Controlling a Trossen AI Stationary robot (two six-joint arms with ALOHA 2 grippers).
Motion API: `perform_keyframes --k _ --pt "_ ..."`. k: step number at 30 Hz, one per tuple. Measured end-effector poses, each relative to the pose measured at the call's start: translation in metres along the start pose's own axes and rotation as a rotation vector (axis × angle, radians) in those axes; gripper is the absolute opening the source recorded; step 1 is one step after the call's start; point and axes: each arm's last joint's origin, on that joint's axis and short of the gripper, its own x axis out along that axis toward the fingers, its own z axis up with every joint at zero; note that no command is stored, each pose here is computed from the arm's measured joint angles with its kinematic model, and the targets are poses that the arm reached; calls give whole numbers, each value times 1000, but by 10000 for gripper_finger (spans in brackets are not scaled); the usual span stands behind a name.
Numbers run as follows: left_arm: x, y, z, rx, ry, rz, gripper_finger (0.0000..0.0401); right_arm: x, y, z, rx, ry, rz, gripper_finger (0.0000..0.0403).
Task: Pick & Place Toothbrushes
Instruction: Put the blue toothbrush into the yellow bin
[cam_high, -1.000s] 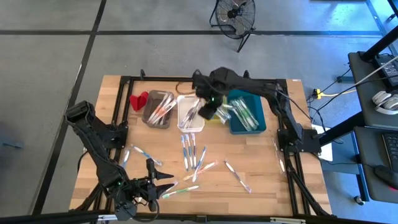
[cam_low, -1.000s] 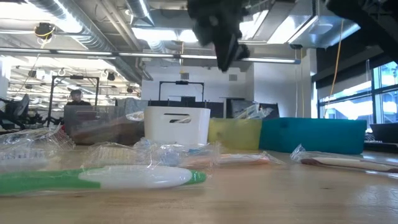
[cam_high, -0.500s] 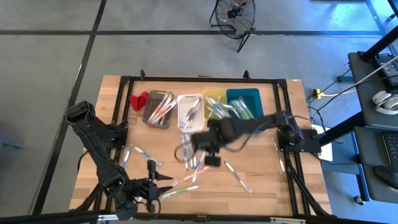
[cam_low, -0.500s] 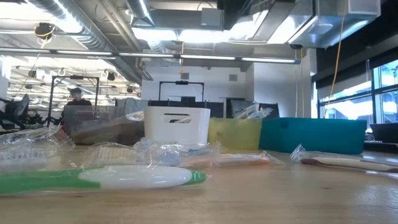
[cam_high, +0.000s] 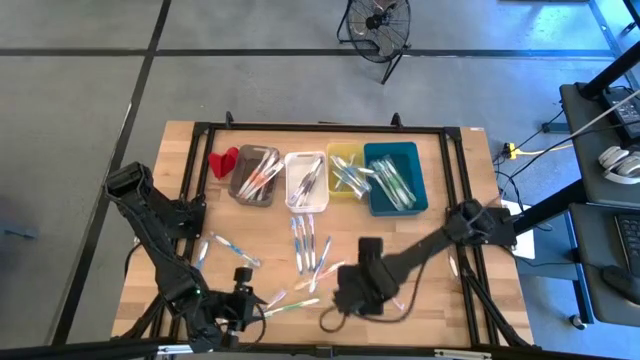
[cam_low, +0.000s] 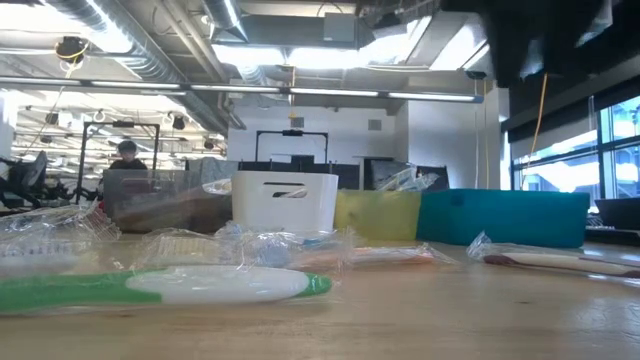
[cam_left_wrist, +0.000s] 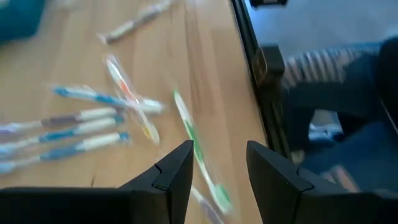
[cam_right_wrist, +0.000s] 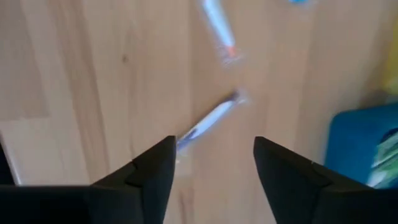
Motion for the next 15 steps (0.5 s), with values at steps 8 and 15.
perform_keyframes --k 8,15 --pt "21 -8 -19 -66 148 -1 143 16 39 -12 -6 -102 62 248" --pt "49 -19 -44 -221 346 -20 143 20 46 -11 -13 -141 92 253"
